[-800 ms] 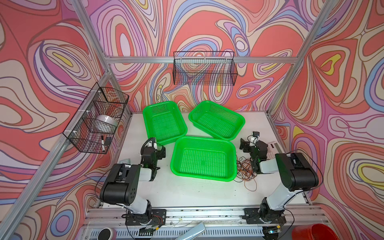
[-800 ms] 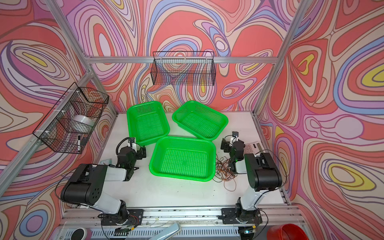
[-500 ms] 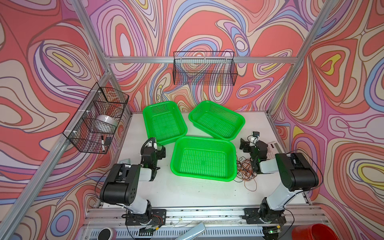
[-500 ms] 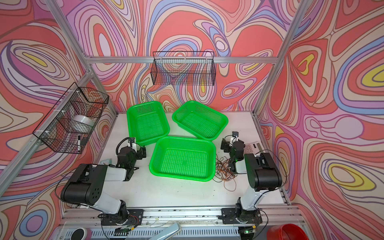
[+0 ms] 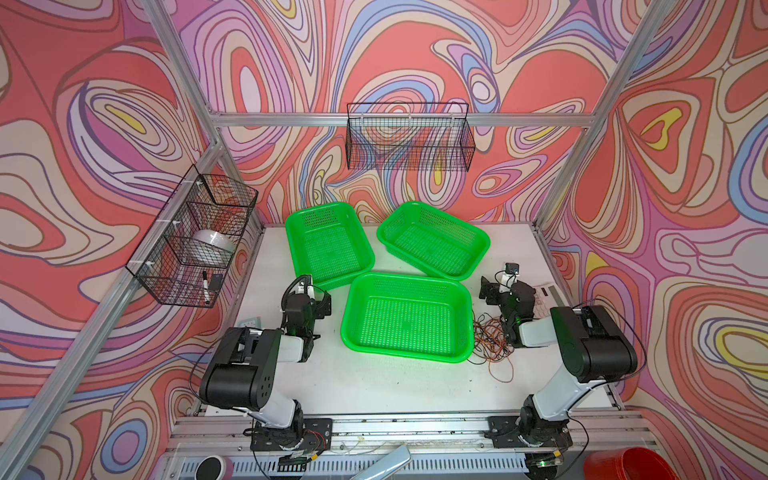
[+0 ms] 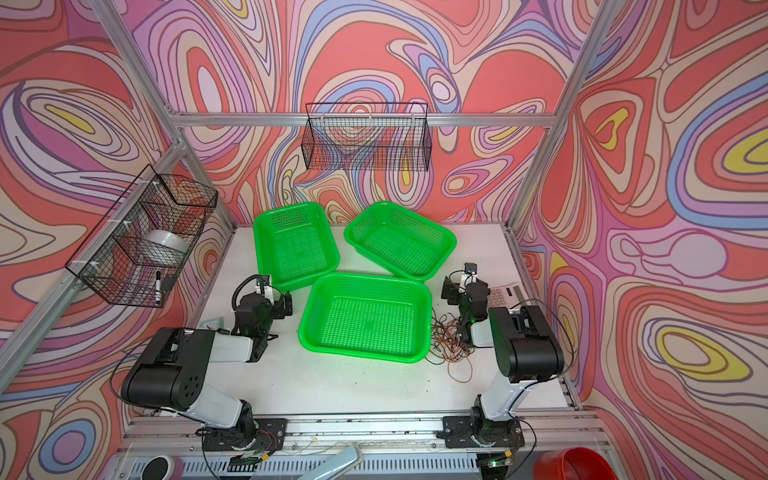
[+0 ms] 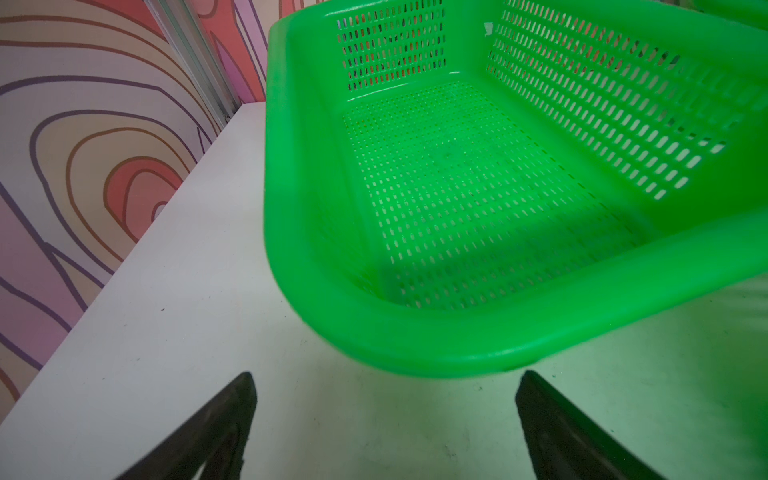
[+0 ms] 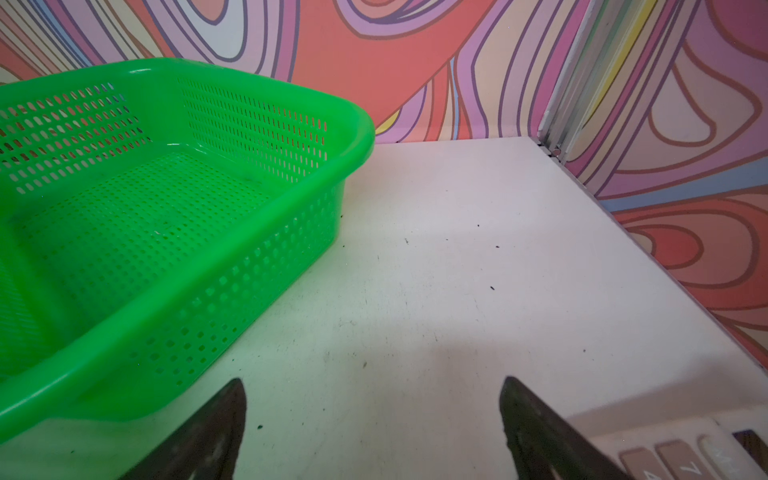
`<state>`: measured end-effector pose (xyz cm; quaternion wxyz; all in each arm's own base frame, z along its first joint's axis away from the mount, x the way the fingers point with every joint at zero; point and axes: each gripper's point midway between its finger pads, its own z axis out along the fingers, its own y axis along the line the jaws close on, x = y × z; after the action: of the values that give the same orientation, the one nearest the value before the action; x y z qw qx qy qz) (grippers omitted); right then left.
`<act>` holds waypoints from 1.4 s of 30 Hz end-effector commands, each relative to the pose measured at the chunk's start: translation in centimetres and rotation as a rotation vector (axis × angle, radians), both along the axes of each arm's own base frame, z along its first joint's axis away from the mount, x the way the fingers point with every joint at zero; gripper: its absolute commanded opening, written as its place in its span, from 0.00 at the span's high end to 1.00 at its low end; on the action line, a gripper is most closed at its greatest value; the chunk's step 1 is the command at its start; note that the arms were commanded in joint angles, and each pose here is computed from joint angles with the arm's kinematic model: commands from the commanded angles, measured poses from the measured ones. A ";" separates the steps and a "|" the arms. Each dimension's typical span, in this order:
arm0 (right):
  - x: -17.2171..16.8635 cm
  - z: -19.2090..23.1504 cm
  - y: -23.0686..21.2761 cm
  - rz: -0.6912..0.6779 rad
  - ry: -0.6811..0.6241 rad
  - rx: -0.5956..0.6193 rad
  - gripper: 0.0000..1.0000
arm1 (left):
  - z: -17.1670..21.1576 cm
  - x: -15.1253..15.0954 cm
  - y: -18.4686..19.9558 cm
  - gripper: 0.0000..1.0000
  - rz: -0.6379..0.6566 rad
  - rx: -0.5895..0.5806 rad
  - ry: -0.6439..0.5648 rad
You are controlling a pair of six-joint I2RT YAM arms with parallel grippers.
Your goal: Untangle the cables
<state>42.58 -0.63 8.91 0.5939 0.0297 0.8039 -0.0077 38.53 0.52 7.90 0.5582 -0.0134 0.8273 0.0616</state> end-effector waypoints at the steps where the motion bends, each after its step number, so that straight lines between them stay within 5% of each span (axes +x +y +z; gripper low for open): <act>1: 0.2 0.4 -0.2 -0.005 -0.014 0.004 0.02 | 1.3 0.3 -0.1 0.01 -0.007 -0.009 -0.053; 14: -0.8 1.4 -0.8 -0.044 -0.079 0.007 0.03 | 1.7 -0.3 -1.3 0.04 -0.089 -0.007 -0.089; 20: -1.4 5.7 -1.8 -0.109 -0.074 0.025 0.05 | 4.6 -0.9 -0.8 0.05 -0.055 -0.006 -0.073; 25: -2.6 8.3 -0.8 -0.114 0.105 0.195 0.07 | 9.2 -1.7 -1.8 0.05 -0.073 -0.107 -0.077; 32: -6.9 7.6 7.3 0.155 0.408 0.544 0.18 | 13.3 -3.2 -7.2 0.09 -0.221 -0.244 0.041; 42: -11.4 2.9 15.2 0.343 0.716 0.550 0.21 | 15.2 -4.9 -12.5 0.08 -0.385 -0.295 0.073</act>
<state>32.60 13.03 12.63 0.2913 0.0491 0.9166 0.2695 34.46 -10.84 22.53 0.5367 0.0578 0.8290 -0.1460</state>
